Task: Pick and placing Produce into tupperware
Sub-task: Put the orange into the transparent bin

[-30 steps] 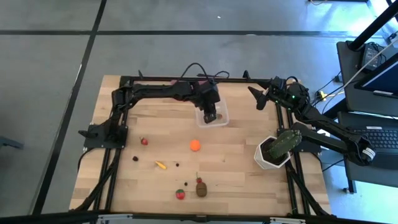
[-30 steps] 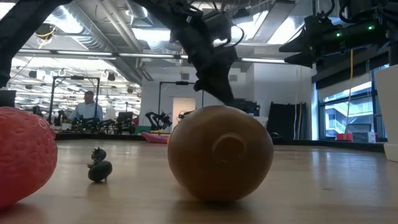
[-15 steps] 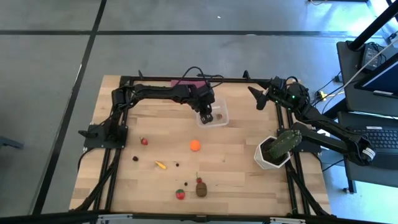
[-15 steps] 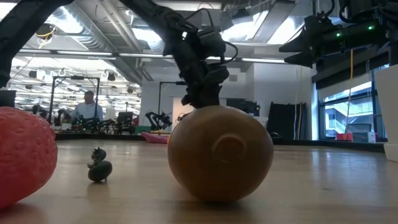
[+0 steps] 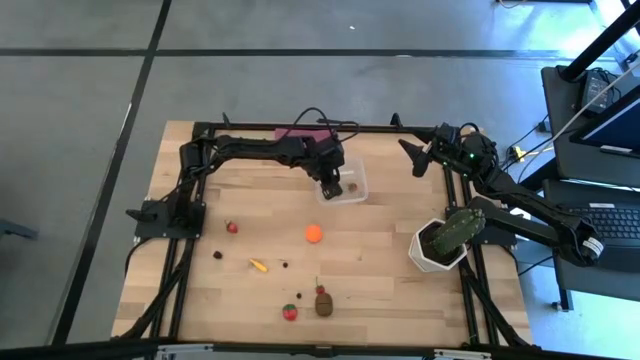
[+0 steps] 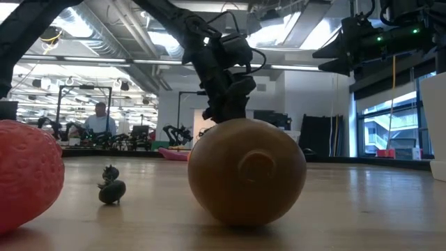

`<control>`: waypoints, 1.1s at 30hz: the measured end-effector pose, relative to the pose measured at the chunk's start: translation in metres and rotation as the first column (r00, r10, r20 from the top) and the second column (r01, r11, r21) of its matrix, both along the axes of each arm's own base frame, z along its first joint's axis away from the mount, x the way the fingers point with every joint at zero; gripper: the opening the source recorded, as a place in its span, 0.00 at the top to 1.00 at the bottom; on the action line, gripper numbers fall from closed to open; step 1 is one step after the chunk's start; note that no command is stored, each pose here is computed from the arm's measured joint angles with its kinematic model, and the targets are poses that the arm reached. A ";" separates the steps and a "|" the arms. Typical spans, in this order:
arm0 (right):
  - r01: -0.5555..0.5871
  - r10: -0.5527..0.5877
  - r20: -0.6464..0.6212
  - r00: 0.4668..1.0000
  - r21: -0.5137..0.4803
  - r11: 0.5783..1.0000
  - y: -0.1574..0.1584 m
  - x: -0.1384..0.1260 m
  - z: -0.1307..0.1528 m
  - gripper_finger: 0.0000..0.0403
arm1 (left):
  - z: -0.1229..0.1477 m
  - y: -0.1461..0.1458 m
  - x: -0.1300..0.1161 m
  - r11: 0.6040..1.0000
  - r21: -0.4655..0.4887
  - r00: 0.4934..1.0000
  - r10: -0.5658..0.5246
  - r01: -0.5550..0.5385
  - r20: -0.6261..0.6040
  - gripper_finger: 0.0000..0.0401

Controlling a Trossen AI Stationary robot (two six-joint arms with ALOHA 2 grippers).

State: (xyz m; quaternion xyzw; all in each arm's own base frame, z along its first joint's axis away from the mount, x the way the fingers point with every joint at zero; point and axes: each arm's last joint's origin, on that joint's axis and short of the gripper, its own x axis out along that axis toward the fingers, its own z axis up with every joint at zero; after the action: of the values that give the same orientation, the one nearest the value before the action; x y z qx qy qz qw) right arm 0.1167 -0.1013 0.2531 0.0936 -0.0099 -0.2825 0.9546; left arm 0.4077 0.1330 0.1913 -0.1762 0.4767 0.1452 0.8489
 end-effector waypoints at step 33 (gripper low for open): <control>-0.025 0.024 0.024 0.999 0.010 1.000 0.002 0.002 0.001 0.30 | 0.130 -0.059 -0.032 0.978 0.055 0.976 -0.193 0.199 -0.102 0.22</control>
State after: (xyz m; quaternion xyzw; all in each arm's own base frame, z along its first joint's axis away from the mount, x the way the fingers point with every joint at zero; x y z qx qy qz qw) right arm 0.1183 -0.0995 0.2546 0.1018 -0.0188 -0.2697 0.9574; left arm 0.3752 0.0744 0.3215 -0.0933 0.5271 0.0843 0.8405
